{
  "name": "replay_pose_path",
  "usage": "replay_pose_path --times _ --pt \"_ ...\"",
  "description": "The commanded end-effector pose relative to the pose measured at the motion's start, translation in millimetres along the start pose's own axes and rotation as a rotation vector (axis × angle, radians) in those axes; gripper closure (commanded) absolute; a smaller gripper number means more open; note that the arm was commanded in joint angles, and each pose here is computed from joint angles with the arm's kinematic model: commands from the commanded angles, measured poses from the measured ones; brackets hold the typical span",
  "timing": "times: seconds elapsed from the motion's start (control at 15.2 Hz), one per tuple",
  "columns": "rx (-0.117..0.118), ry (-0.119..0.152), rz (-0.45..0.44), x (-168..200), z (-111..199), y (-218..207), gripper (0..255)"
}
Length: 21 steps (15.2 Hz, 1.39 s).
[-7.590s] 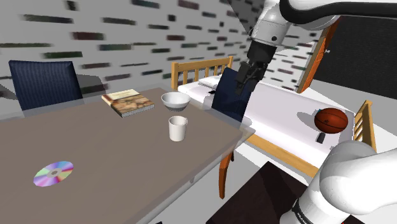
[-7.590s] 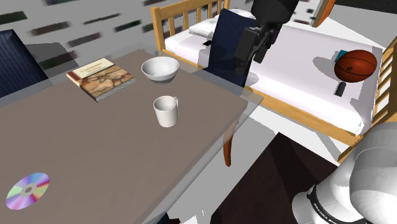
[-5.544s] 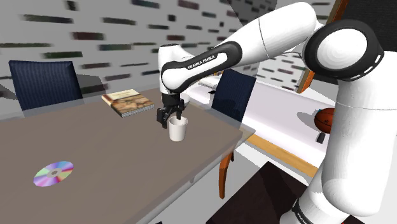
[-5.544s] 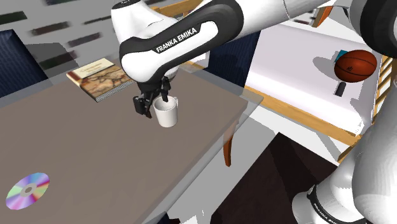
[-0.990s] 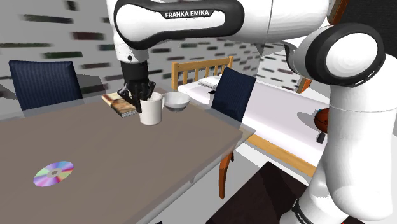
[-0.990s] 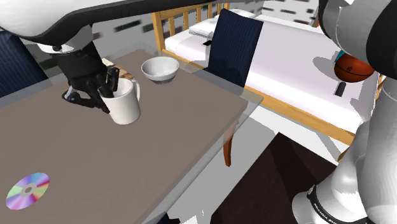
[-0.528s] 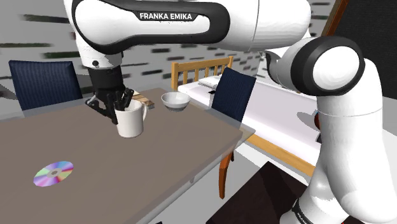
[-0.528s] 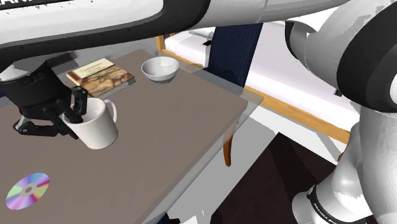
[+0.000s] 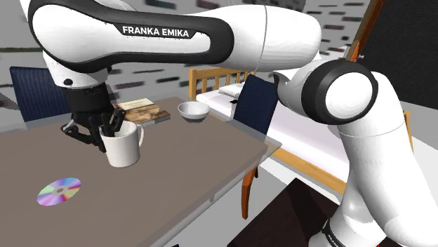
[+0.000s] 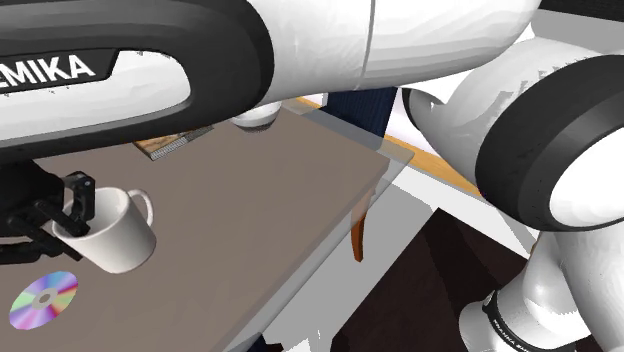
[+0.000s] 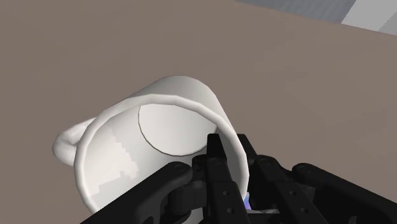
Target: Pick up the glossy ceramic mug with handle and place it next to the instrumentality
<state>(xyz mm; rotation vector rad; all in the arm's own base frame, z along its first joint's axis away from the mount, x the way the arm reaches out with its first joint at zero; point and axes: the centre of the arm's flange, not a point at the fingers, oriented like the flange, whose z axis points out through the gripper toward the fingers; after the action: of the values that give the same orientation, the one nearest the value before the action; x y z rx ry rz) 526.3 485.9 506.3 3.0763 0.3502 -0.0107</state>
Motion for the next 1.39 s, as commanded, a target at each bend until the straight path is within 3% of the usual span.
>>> replay_pose_path --times 0.0,1.32 --pt "0.000 0.001 0.000 -0.3 10.5 -1.6 255" --pt "0.000 0.001 0.000 1.0 115.9 -6.3 255"
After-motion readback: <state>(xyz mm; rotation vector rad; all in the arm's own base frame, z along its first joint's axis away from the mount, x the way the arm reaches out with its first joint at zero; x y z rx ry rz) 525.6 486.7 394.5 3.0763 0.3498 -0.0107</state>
